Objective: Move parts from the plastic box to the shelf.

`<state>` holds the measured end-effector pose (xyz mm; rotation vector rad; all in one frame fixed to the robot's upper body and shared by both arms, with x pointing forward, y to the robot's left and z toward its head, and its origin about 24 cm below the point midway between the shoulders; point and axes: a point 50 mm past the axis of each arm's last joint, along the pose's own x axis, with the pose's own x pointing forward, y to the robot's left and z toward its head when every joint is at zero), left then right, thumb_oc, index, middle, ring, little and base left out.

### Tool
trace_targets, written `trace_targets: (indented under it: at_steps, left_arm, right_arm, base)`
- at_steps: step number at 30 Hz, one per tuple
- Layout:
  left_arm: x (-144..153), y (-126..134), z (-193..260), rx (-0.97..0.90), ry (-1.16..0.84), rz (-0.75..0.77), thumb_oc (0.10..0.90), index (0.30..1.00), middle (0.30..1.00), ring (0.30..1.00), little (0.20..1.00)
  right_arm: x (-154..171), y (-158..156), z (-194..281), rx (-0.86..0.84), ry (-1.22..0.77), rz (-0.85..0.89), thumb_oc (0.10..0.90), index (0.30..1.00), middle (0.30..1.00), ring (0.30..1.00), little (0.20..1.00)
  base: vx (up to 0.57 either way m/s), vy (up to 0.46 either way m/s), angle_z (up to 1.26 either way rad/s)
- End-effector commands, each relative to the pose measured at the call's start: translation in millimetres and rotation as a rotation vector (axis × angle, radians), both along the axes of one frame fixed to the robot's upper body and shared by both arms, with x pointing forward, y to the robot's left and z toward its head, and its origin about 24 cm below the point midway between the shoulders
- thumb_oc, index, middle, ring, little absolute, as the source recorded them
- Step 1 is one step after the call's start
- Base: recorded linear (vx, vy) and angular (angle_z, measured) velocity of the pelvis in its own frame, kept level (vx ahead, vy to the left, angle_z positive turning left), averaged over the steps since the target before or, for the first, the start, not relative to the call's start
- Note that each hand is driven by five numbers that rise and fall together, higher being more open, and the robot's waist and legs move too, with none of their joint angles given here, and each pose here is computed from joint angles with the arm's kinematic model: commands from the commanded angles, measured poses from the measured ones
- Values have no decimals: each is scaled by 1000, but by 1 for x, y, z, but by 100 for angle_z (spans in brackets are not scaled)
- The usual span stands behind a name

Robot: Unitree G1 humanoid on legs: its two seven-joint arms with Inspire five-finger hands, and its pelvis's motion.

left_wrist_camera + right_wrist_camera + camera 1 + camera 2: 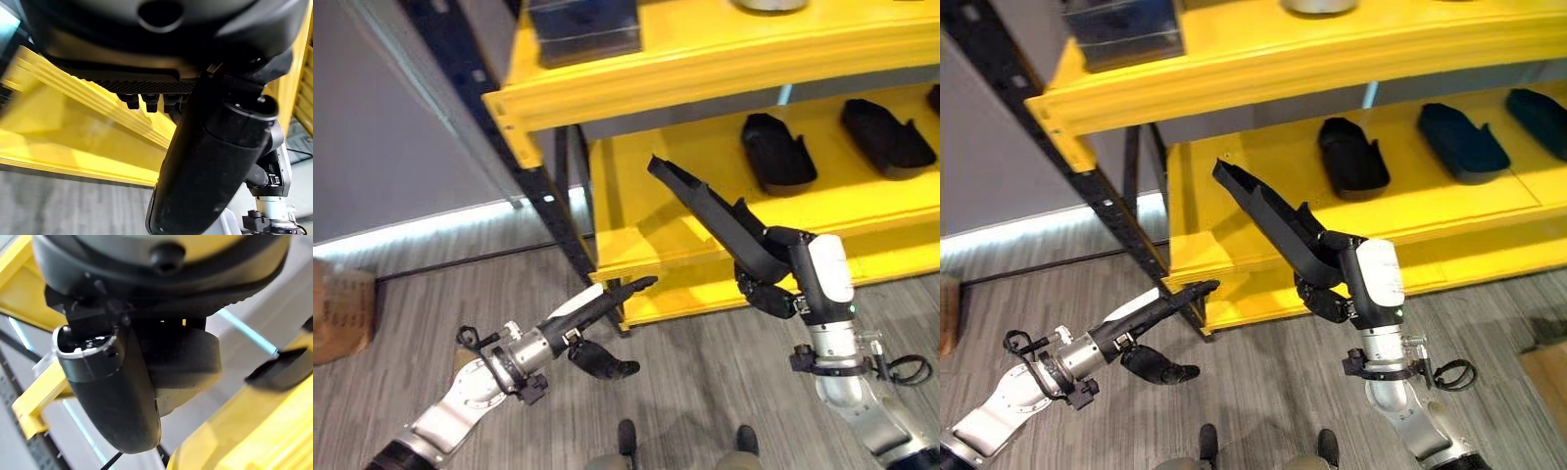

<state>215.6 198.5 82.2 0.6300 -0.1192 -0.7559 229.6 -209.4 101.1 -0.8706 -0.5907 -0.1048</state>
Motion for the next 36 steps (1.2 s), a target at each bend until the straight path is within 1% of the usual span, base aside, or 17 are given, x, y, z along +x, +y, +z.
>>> trace_targets:
  at_steps: [1,4,6,12,15,18,21,22,25,26,31,36]
  left_arm:
    - [0,-12,31,-127,-118,-73,900,1000,1000,1000,1000]
    - [3,-13,32,-105,-111,-87,900,1000,1000,1000,1000]
    - [7,-11,35,-112,-111,-75,900,1000,1000,1000,1000]
    - [-4,-12,22,-108,-47,-78,900,1000,1000,1000,1000]
    - [-9,-16,13,-100,-11,-95,900,1000,1000,1000,1000]
    - [-7,-21,14,-118,-19,-105,900,1000,1000,1000,1000]
    - [4,-28,23,-119,-46,-145,900,1000,1000,1000,1000]
    - [5,-29,26,-112,-60,-158,900,1000,1000,1000,1000]
    - [7,-31,31,-127,-72,-175,900,1000,1000,1000,1000]
    - [9,-32,33,-118,-78,-173,900,1000,1000,1000,1000]
    - [13,-32,35,-123,-93,-152,900,1000,1000,1000,1000]
    - [16,-36,37,-133,-101,-161,900,1000,1000,1000,1000]
  right_arm:
    - [11,4,48,1,-198,67,400,300,300,300,300]
    - [20,6,41,-23,-161,51,400,300,300,300,300]
    - [28,4,28,-49,-122,8,400,300,300,300,300]
    - [43,13,15,-80,-73,-32,400,300,300,300,300]
    - [53,14,2,-104,-25,-72,400,300,300,300,300]
    - [54,17,-3,-118,-14,-76,400,300,300,300,300]
    - [61,13,-6,-128,-14,-85,400,300,300,300,300]
    - [62,11,-5,-131,-18,-80,400,300,300,300,300]
    - [67,19,0,-151,-27,-61,400,300,300,300,300]
    - [70,28,1,-148,-22,-37,400,300,300,300,300]
    - [70,49,-1,-181,-9,46,400,300,300,300,300]
    - [70,52,-9,-214,8,41,400,300,300,300,300]
  base:
    - [-11,244,8]
    - [-24,252,5]
    - [-18,310,3]
    - [15,96,2]
    - [122,-61,-33]
    - [179,-137,55]
    - [165,-154,46]
    - [128,-193,33]
    - [137,-172,39]
    - [172,-133,16]
    - [165,-79,2]
    - [86,28,24]
